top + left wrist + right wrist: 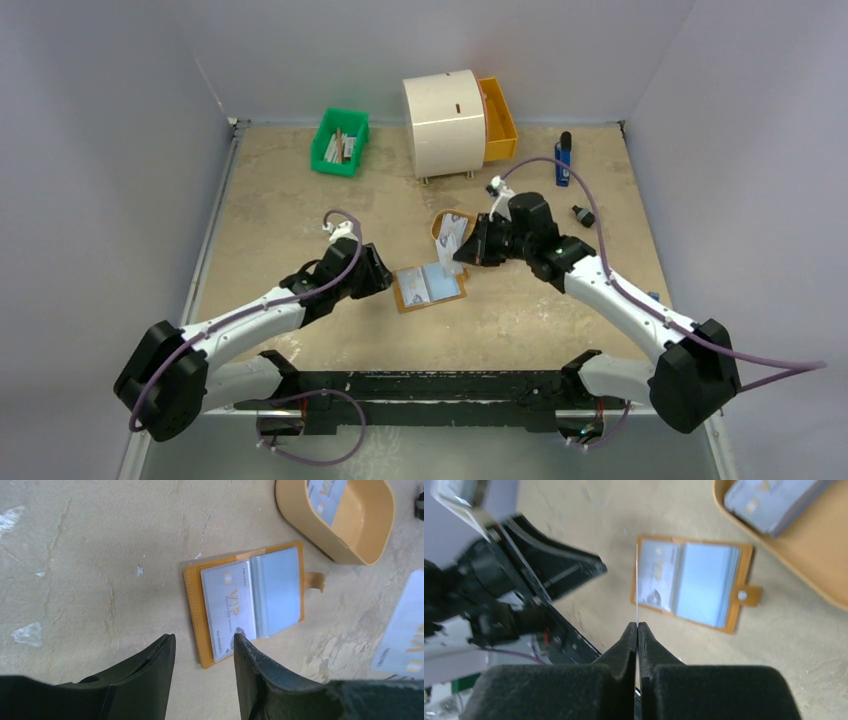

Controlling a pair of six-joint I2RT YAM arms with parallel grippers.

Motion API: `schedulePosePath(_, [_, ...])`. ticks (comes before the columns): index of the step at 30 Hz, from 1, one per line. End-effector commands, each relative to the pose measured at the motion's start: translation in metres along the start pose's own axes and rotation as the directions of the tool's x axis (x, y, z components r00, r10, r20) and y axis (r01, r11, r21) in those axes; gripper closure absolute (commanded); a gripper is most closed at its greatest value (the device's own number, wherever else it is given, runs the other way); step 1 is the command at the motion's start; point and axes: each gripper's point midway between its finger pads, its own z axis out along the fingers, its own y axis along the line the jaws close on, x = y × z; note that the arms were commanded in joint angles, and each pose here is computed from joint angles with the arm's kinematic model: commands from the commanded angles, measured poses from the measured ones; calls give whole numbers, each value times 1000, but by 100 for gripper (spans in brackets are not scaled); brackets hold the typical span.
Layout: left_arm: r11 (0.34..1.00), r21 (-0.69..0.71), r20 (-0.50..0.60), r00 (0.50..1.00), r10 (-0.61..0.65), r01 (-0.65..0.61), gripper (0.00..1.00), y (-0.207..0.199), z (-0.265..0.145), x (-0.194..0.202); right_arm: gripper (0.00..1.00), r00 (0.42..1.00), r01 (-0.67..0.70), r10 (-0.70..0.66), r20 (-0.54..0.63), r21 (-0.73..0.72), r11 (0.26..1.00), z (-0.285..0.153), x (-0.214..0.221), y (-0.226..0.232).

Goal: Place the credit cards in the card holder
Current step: Pick up the credit card from the storage box, then adjust the card holder at the center of the board.

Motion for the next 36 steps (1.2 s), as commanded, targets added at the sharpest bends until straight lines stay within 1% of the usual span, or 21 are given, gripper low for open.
schedulePosePath(1, [998, 54, 2, 1000, 27, -27, 54, -21, 12, -3, 100, 993, 69, -67, -95, 15, 998, 7, 42, -24])
schedulePosePath(3, [999, 13, -18, 999, 41, -41, 54, -16, 23, 2, 100, 994, 39, -37, -99, 20, 999, 12, 47, -28])
schedulePosePath(7, [996, -57, -41, 997, 70, -72, 56, -6, 39, 8, 100, 993, -13, 26, -117, 110, 994, 21, 57, -50])
schedulePosePath(10, [992, -93, -51, 995, 84, -89, 56, -1, 48, 10, 100, 993, -41, 59, -98, 172, 984, 22, 60, -63])
schedulePosePath(13, [988, -121, -52, 994, 93, -99, 58, 2, 55, 9, 100, 995, -57, 71, -68, 189, 980, 17, 61, -68])
schedulePosePath(18, [983, -149, -61, 993, 103, -111, 62, 3, 65, 9, 100, 997, -52, 62, -52, 176, 983, 7, 64, -65])
schedulePosePath(25, [976, -184, -27, 994, 110, -113, 68, 1, 76, -2, 100, 996, -47, 59, -62, 182, 982, -1, 73, -69])
schedulePosePath(31, [977, -185, -13, 994, 108, -108, 75, -7, 88, -9, 100, 991, -61, 79, -113, 148, 987, 4, 85, -67])
schedulePosePath(36, [978, -179, 0, 994, 108, -107, 75, -12, 84, -14, 100, 986, -85, 103, -131, 137, 987, 9, 89, -66])
